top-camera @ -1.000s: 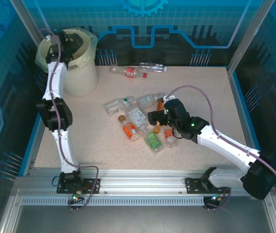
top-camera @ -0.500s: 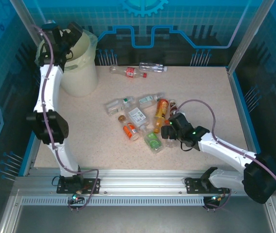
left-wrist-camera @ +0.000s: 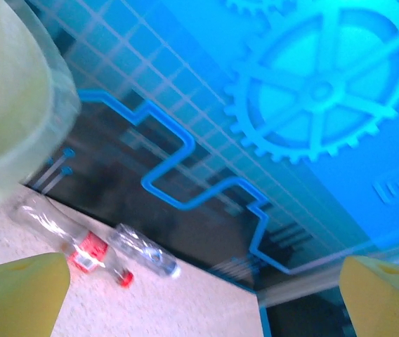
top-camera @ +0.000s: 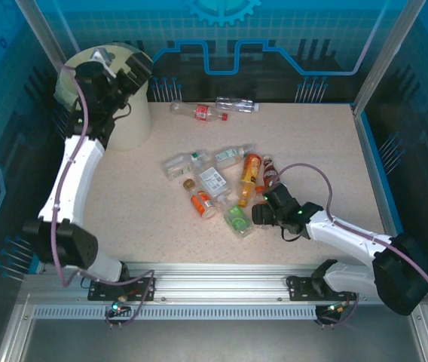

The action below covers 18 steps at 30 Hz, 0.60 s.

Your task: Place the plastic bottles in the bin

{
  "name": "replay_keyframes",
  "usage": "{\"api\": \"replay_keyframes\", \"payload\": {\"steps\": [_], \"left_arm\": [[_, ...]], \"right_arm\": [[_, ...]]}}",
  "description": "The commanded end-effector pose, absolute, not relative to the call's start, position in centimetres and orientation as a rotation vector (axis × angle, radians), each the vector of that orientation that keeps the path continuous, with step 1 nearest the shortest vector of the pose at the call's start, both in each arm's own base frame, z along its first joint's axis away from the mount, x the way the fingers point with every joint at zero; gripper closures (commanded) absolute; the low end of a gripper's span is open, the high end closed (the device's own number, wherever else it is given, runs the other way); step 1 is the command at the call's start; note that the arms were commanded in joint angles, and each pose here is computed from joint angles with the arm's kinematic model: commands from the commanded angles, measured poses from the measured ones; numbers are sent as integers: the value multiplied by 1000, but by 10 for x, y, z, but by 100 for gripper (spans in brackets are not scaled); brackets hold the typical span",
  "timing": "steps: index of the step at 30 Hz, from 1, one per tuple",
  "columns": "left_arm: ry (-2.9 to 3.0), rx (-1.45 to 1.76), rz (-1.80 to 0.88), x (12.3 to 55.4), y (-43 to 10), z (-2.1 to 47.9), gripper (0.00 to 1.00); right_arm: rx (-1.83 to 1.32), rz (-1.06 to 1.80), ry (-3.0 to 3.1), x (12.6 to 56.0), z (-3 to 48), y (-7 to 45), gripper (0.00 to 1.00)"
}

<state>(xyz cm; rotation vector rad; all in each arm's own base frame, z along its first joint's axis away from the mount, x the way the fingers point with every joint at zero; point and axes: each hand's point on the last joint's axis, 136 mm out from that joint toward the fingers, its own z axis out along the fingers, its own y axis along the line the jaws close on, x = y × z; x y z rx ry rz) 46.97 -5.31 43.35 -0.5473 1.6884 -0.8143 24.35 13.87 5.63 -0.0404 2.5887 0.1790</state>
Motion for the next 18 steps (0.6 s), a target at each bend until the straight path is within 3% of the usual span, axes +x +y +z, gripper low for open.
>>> {"api": "replay_keyframes", "payload": {"steps": [1, 11, 18], "left_arm": [[1691, -449, -844, 438, -76, 440, 1], [1794, -439, -952, 390, -104, 374, 1], [1980, -348, -1039, 367, -131, 314, 1]], "right_arm": [[-8, 196, 2611, 242, 44, 138, 15], [-38, 199, 2653, 239, 24, 143, 19], [-66, 144, 2627, 236, 21, 142, 28]]}}
